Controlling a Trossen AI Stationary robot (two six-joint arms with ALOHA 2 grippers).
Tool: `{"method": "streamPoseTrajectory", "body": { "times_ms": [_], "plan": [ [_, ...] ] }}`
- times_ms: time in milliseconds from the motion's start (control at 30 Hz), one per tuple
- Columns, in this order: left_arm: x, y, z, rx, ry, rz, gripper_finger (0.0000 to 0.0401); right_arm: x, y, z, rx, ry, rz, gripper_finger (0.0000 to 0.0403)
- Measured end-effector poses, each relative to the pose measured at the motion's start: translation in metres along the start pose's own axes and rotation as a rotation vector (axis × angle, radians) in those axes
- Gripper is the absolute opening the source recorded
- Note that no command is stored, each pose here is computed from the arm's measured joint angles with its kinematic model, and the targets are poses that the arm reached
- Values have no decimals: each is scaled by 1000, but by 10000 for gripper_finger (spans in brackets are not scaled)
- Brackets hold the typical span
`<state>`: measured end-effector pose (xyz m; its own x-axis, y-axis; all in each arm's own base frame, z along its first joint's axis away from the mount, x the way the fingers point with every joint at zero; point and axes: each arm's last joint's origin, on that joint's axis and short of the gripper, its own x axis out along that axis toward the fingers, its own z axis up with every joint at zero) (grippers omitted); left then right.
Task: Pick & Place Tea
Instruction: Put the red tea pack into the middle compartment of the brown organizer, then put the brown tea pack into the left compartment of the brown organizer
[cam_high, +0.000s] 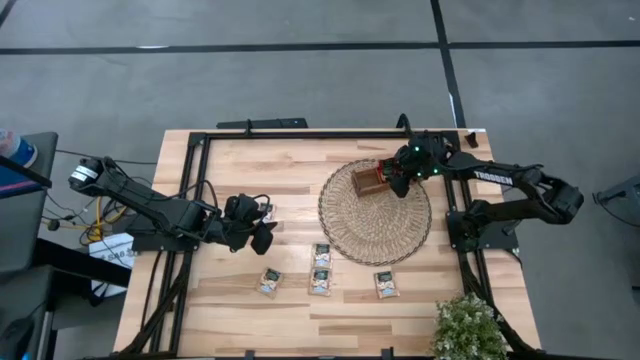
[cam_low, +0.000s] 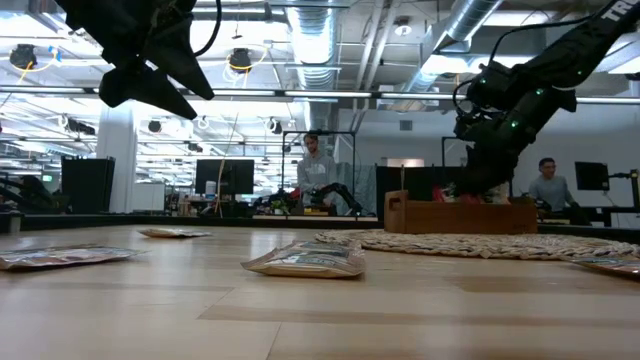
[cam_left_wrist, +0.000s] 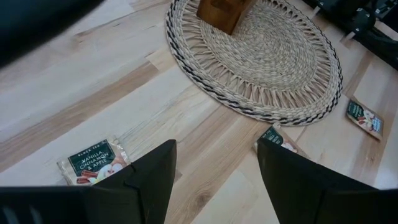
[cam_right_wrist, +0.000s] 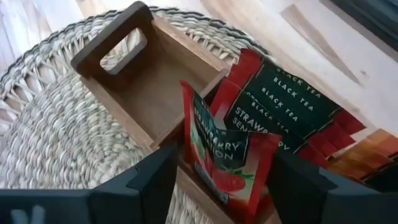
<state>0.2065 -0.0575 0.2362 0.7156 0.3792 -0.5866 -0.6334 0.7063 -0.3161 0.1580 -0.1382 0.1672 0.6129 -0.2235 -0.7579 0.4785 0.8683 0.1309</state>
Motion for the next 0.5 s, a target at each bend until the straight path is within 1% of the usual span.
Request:
{"method": "streamPoseTrajectory", "body": {
  "times_ms": [200,367,500],
  "plan": [
    [0,0,0,2,4,-3,218,-15,3,8,-3,0,-6,212],
    [0,0,0,4,7,-5,218,-37,6,7,-24,-4,-106,207],
    [0,0,0,5,12,-8,218,-52,11,5,-7,-39,-107,205]
  ]
}}
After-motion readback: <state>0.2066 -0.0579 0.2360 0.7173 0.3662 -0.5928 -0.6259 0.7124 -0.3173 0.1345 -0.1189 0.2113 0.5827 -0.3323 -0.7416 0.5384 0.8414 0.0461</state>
